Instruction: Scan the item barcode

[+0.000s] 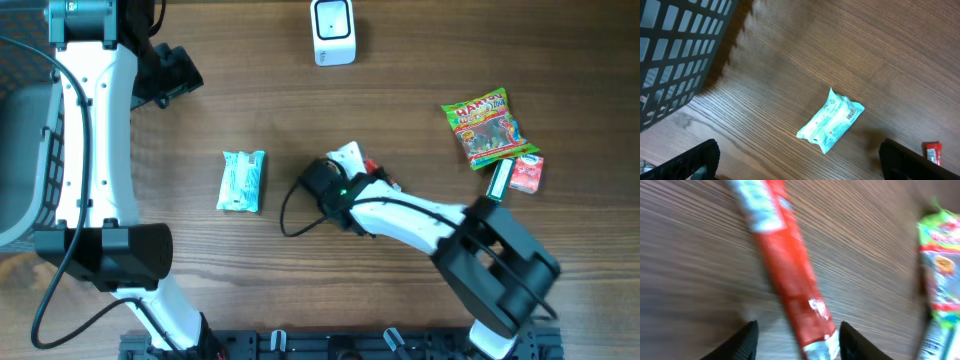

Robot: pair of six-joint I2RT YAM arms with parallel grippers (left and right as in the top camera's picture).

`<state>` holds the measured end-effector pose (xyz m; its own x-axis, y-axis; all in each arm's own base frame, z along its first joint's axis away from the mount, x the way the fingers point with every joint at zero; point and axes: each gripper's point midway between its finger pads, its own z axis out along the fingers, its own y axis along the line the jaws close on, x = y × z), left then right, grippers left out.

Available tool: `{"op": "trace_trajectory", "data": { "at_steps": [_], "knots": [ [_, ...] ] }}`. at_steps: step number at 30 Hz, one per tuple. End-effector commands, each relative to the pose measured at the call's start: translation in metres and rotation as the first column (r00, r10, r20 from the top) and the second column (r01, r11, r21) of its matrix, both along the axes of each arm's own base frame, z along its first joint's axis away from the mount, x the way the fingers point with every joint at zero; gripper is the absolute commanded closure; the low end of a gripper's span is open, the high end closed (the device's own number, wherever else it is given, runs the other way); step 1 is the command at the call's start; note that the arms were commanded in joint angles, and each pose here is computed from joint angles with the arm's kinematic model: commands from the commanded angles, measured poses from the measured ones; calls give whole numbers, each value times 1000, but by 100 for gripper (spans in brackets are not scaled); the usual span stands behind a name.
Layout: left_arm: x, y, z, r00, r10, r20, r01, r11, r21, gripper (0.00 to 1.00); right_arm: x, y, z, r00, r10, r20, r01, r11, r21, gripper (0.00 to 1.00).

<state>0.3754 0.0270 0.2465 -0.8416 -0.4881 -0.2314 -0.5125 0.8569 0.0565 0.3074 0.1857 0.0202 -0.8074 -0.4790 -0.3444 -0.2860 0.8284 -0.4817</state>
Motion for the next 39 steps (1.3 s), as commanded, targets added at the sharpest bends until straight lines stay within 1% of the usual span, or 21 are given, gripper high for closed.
{"op": "trace_trajectory", "data": {
  "at_steps": [1,3,4,6,8,9,12,14,16,18,19,22,23,25,26,28,29,30,33,36,39],
  "knots": [
    [0,2,-1,1000,-2,-6,2,1000,10,0,1,29,44,996,85,-19,-79,972,222,29],
    [0,2,-1,1000,-2,-6,2,1000,10,0,3,22,62,998,63,-17,-55,956,289,23],
    [0,2,-1,1000,-2,-6,2,1000,10,0,5,16,68,998,48,-29,-36,944,328,22],
    [0,2,-1,1000,-2,-6,2,1000,10,0,6,3,69,996,23,-86,11,926,379,22],
    [0,2,-1,1000,-2,-6,2,1000,10,0,4,-6,61,987,50,-155,17,915,402,22],
    [0,2,-1,1000,-2,-6,2,1000,10,0,2,-10,57,979,63,-195,26,904,426,28],
    [0,2,-1,1000,-2,-6,2,1000,10,0,-3,-8,50,954,94,-285,73,849,523,62],
    [0,2,-1,1000,-2,-6,2,1000,10,0,-10,4,49,936,135,-326,88,804,588,81],
    [0,2,-1,1000,-2,-6,2,1000,10,0,-15,15,50,926,142,-349,116,772,624,86],
    [0,2,-1,1000,-2,-6,2,1000,10,0,-20,26,50,917,50,-395,236,730,641,87],
    [0,2,-1,1000,-2,-6,2,1000,10,0,-22,35,52,919,54,-390,234,720,653,87],
    [0,2,-1,1000,-2,-6,2,1000,10,0,-28,76,62,937,168,-305,100,710,697,72],
    [0,2,-1,1000,-2,-6,2,1000,10,0,-30,93,74,940,209,-271,51,697,715,66],
    [0,2,-1,1000,-2,-6,2,1000,10,0,-29,117,100,941,256,-220,-8,668,744,59],
    [0,2,-1,1000,-2,-6,2,1000,10,0,-28,133,120,940,281,-191,-39,648,760,37],
    [0,2,-1,1000,-2,-6,2,1000,10,0,-26,158,145,931,337,-140,-108,622,775,1],
    [0,2,-1,1000,-2,-6,2,1000,10,0,-26,169,152,928,355,-114,-139,614,777,1],
    [0,2,-1,1000,-2,-6,2,1000,10,0,-20,177,154,935,345,-81,-165,626,762,1],
    [0,2,-1,1000,-2,-6,2,1000,10,0,-11,195,135,960,278,-29,-173,672,720,0],
    [0,2,-1,1000,-2,-6,2,1000,10,0,-8,218,101,954,297,-38,-180,671,719,0],
    [0,2,-1,1000,-2,-6,2,1000,10,0,-1,228,58,966,236,-101,-91,684,724,0]
  ]
}}
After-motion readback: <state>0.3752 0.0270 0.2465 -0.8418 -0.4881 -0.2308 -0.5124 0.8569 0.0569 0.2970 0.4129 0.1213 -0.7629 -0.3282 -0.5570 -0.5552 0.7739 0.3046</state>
